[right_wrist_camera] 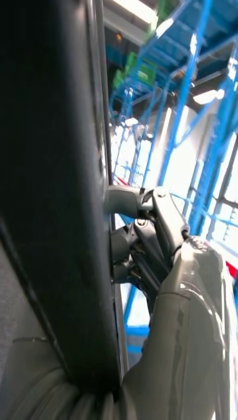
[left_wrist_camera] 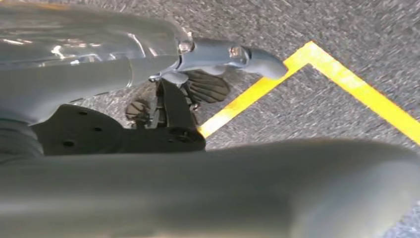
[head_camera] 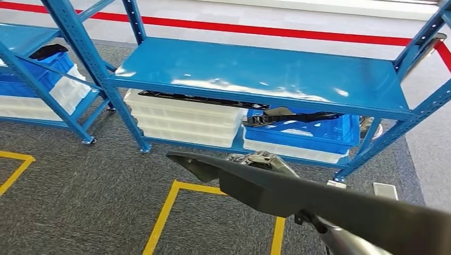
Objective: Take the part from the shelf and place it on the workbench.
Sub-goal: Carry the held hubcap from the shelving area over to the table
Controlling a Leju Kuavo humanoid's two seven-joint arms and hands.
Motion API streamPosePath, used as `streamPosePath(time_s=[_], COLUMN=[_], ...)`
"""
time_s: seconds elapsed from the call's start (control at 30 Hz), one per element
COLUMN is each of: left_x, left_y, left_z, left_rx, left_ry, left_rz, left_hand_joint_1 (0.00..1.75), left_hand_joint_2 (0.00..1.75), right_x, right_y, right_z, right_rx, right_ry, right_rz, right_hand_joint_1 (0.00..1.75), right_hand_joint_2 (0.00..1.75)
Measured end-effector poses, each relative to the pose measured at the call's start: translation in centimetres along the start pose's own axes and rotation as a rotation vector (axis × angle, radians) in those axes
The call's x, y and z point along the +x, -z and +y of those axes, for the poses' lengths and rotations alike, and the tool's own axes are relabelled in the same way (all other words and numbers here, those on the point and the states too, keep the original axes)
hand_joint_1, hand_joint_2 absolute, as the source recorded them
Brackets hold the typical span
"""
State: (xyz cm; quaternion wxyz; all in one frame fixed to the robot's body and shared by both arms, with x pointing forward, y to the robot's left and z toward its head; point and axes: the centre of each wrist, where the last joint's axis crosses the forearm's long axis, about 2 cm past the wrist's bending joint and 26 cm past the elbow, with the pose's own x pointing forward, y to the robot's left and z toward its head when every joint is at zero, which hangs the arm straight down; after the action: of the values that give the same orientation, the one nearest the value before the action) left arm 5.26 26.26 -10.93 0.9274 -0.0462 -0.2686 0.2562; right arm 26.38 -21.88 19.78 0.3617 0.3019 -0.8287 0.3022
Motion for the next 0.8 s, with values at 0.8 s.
streamPosePath(time_s=[0.8], left_x=[-0.6], left_y=[-0.4], left_z=[1.1], left_rx=[0.089], left_ry=[0.030], left_rz=[0.135], left_hand_joint_1=[0.00], left_hand_joint_2=[0.00], right_x=[-0.2], right_y=[-2.1], right_z=[1.7], right_rx=[0.019], right_ry=[0.009], right_rz=[0.005], right_hand_joint_1=[1.75], right_hand_joint_2=[1.75])
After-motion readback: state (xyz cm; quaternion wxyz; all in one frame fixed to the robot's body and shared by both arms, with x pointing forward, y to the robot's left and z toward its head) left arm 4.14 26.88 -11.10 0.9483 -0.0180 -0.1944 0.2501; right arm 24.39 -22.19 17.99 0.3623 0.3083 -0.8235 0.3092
